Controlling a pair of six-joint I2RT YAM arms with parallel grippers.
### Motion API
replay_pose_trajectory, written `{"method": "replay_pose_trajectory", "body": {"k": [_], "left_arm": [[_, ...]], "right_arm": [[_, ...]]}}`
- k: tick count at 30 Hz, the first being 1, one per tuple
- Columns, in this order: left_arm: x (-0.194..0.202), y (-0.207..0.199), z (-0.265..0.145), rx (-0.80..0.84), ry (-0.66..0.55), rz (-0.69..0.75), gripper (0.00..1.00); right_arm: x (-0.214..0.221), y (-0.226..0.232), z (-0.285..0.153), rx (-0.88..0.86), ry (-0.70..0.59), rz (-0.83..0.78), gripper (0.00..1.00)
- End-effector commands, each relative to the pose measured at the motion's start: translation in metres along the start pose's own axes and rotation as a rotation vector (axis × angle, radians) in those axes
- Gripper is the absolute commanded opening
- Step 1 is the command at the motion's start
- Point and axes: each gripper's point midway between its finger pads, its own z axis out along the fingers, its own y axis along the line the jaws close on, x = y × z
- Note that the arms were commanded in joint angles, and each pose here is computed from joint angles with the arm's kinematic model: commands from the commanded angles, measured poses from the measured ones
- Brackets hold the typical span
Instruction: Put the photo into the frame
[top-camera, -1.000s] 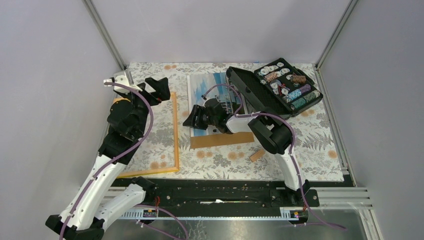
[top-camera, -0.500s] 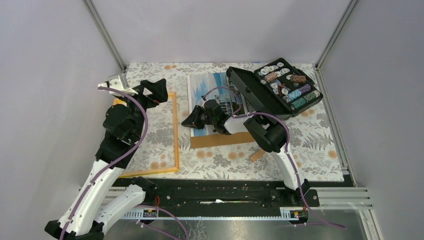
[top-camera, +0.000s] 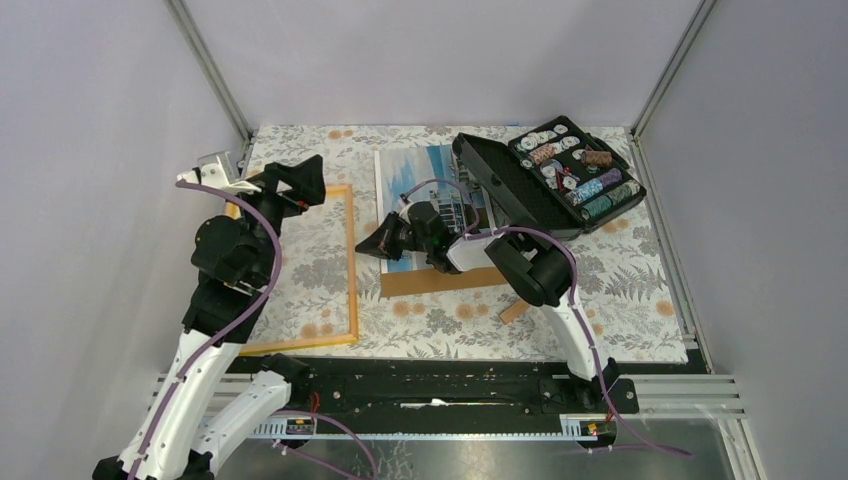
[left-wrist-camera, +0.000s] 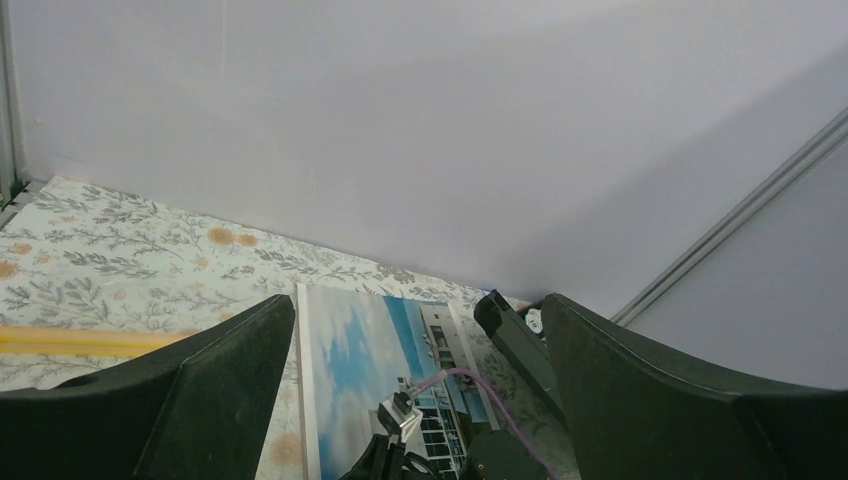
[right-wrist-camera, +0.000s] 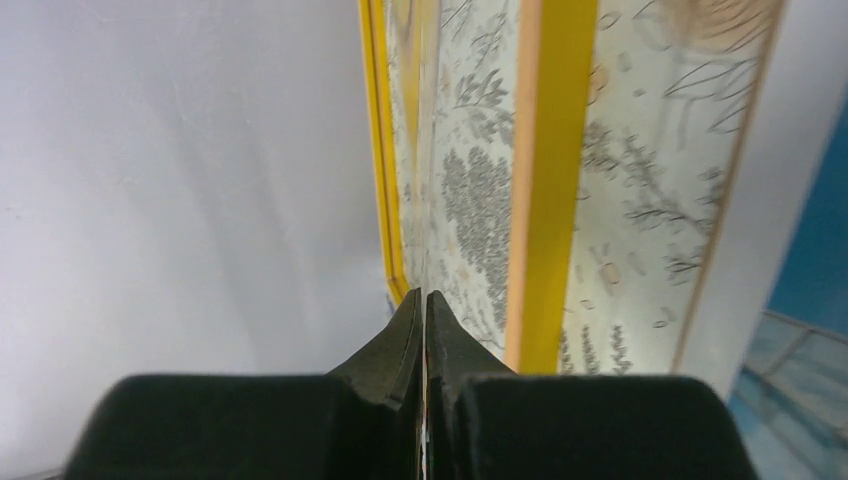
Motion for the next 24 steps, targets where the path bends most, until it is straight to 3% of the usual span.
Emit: {"method": "replay_pose_trajectory", "body": {"k": [1,15,24], "left_arm": [[-0.003,-0.015,0.006,0.082,-0.013,0.023,0.99],[0.041,-0.038,0.031,0.219,0.158,0.046,0.99],[0.046,-0.039,0.033,0.218,0.173,0.032,0.99]], "right_arm": [[0.031,0.039,0.007,-0.121,0.083,0.028,0.0],[0.085,0.051,0.022,-0.182,0.154,0.105,0.0],[0.08,0.063,0.014,-0.224,0.109,0.157,0.0]]}}
